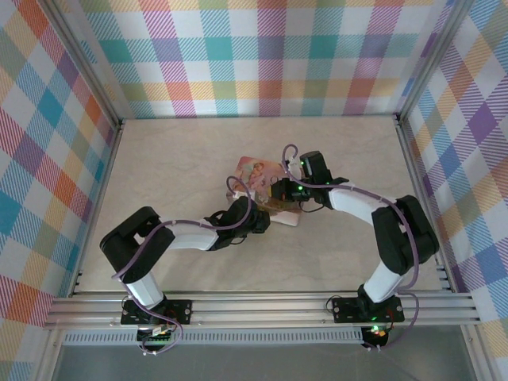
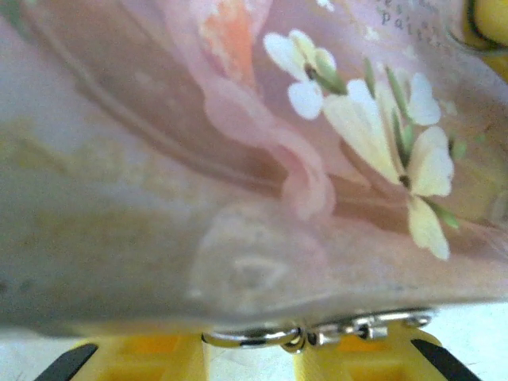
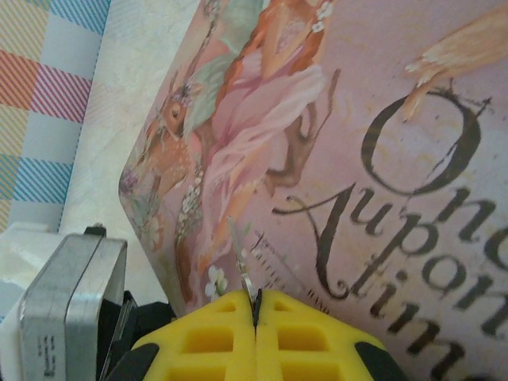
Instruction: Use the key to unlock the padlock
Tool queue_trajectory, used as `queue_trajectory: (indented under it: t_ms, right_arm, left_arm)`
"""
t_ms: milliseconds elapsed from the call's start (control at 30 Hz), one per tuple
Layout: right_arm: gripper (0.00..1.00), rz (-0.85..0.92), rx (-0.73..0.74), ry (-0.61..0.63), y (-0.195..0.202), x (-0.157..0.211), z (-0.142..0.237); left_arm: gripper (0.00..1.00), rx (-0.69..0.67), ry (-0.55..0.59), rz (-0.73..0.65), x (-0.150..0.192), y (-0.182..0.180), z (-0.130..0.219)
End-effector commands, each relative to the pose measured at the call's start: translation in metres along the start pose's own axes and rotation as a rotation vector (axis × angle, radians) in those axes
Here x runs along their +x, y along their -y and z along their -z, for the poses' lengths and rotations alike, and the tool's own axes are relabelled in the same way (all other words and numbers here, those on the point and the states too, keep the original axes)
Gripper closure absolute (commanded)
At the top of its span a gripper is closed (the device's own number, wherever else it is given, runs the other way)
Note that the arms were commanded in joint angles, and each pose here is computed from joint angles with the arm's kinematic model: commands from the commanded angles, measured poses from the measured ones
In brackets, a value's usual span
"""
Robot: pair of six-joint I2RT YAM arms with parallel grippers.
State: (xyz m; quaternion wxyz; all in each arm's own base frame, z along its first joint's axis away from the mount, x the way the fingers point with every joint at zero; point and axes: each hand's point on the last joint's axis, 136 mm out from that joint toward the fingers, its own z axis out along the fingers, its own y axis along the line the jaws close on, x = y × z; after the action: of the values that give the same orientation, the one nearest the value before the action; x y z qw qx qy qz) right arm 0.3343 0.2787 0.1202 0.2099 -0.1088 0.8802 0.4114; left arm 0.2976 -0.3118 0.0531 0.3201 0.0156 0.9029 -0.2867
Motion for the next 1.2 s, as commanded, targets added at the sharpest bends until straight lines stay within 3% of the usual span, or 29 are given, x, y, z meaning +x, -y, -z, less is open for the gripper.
queue_trajectory:
  t_ms: [0,167,533,933,1167]
  right_arm:
    - [1.00,0.096,0.013,0.075,-0.022,-0.020,0.024]
    - [1.00,0.150,0.035,0.133,-0.030,-0.016,0.049]
    - [1.00,0.231,0.065,0.244,-0.023,0.033,0.090]
    - [1.00,0.319,0.026,0.242,-0.012,0.089,0.066]
    - [1.00,0.381,0.029,0.262,-0.005,0.099,0.055]
  left_arm:
    - [0.71,0.096,0.073,0.058,-0.033,0.032,0.013]
    - [0.71,0.136,0.045,0.080,-0.033,0.044,0.016]
    - [0.72,0.127,-0.053,0.116,-0.037,0.059,0.023]
    - [0.75,0.176,-0.070,0.199,-0.048,0.069,0.032]
    - [0.76,0.185,-0.077,0.231,-0.053,0.071,0.039]
